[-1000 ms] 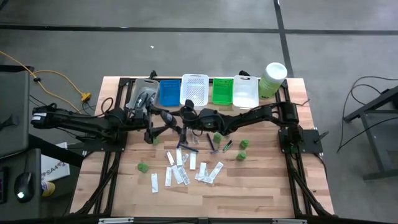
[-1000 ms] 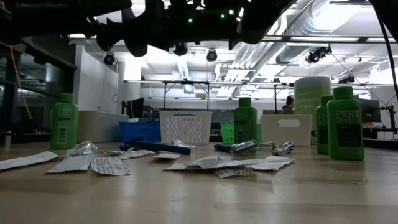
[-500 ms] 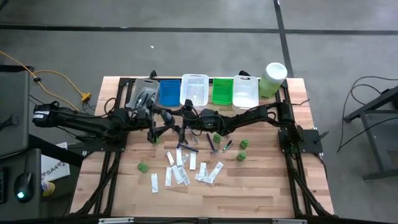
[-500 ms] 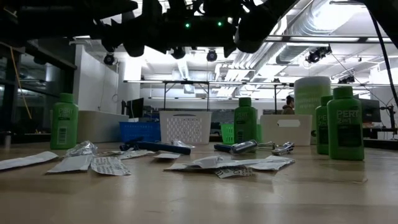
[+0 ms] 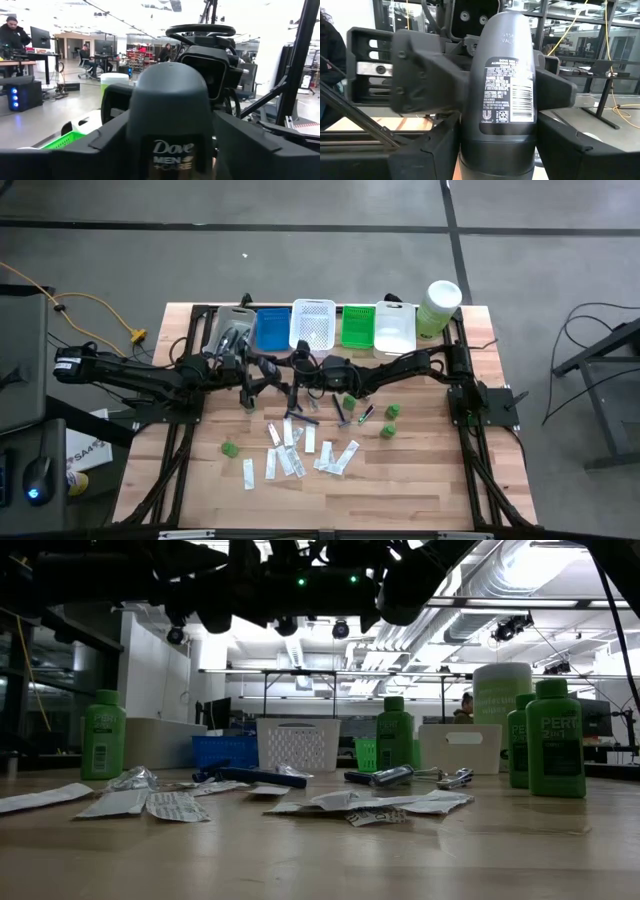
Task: Pick & Place Travel size toiletries
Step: Put the deodorant into the gray bin
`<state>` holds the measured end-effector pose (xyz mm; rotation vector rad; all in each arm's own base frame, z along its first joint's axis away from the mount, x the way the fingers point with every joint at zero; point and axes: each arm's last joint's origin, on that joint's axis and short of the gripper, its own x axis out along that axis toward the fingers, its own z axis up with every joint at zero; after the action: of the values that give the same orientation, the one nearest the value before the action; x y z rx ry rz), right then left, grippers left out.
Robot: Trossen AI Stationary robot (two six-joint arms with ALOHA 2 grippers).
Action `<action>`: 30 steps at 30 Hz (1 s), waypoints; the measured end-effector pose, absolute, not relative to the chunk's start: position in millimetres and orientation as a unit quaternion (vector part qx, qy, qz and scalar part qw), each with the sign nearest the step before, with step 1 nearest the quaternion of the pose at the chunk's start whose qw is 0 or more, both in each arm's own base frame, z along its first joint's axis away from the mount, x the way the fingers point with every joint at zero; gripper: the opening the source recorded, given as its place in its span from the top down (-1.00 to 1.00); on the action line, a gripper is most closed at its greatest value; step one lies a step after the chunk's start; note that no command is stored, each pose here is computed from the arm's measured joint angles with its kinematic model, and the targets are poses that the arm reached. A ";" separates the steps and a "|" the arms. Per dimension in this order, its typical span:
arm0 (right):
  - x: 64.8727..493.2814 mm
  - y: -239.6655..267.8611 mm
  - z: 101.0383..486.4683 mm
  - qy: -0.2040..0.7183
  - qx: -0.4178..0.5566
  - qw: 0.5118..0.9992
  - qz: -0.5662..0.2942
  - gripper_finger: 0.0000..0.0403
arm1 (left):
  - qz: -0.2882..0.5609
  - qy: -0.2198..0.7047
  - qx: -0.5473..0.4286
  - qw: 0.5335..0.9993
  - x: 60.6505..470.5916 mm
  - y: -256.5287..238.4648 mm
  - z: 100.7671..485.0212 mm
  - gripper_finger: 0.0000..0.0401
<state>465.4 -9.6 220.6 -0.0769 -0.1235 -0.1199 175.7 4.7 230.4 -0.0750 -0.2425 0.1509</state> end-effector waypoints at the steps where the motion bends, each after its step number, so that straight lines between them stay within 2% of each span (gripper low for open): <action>1: 465.4 -9.4 220.6 -0.062 -0.038 0.996 -0.060 -0.08 | 0.076 -0.121 -0.038 0.989 175.7 4.7 230.4 -0.16; 5: 465.4 -9.3 220.5 -0.061 -0.038 0.996 -0.059 -0.08 | 0.083 -0.120 -0.038 0.989 175.7 5.1 230.2 0.07; 17: 465.4 -9.4 219.5 -0.052 -0.039 0.996 -0.059 -0.11 | 0.086 -0.117 -0.034 0.989 175.8 5.2 229.6 0.07; 25: 465.8 -9.9 216.1 -0.030 -0.024 0.998 -0.059 -0.40 | 0.084 -0.111 -0.026 0.990 176.1 5.0 228.1 0.07; 30: 464.5 -9.9 216.3 -0.004 -0.023 0.998 -0.058 -0.56 | 0.118 -0.105 -0.017 0.987 175.9 6.9 227.1 0.07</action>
<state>464.5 -9.9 216.3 -0.0454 -0.0087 -0.1162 175.9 6.9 227.1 -0.0339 -0.2110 0.2370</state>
